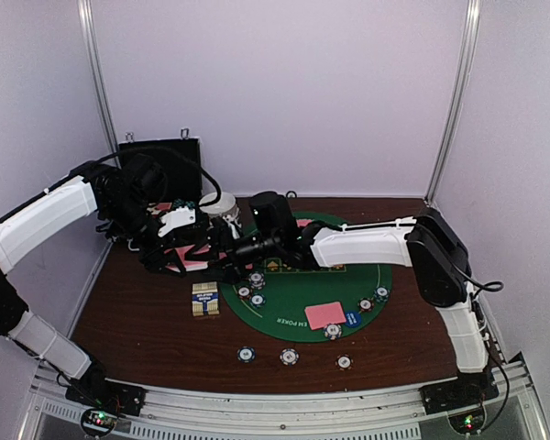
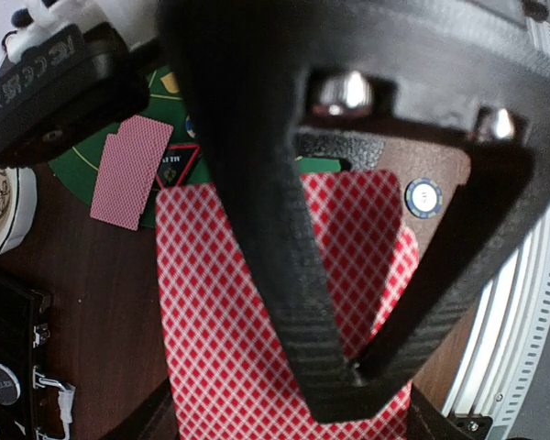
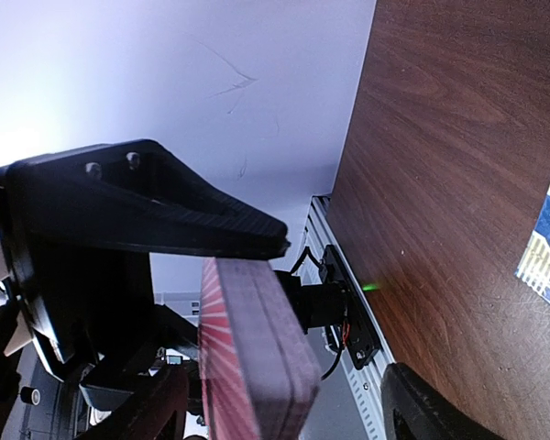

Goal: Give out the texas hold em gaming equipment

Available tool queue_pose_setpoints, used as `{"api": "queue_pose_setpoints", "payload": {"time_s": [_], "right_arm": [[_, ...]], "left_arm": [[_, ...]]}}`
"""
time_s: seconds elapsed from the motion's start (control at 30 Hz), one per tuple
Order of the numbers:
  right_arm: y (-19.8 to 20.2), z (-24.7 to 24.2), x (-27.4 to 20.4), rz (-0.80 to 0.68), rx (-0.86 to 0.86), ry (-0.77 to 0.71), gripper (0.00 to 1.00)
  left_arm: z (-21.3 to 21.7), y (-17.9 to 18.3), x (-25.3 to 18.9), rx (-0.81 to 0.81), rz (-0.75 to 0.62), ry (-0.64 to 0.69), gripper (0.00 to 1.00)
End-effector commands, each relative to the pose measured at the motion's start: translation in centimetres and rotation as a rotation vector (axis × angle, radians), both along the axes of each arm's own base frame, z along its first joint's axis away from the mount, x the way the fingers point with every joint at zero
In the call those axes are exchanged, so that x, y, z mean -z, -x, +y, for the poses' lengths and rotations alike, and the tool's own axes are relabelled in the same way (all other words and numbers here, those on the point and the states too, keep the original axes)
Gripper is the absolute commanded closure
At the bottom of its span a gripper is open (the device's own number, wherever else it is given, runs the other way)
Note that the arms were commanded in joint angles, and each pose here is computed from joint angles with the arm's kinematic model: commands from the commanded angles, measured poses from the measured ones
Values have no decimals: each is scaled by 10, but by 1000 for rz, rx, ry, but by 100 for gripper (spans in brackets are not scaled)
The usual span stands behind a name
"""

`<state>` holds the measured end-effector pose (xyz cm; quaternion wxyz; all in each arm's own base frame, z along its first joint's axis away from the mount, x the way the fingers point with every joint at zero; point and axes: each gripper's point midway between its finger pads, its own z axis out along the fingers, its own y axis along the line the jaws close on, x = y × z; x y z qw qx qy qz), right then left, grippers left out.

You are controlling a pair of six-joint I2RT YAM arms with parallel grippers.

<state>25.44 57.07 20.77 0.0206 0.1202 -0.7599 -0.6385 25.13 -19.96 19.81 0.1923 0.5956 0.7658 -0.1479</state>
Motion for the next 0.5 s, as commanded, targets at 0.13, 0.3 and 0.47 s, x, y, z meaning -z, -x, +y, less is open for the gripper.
{"api": "queue_pose_setpoints", "payload": {"time_s": [0.13,0.3,0.47], "right_arm": [[-2,1,7,-6,-10,23,32],[-11,-20,17,-30,20,90,45],[-14,-36,15,-38,31,102,51]], "left_arm": [[-3,-1,-17,11,-49,45,100],[-2,0,-19,11,-58,44,100],[-2,0,-17,12,-55,41,100]]}}
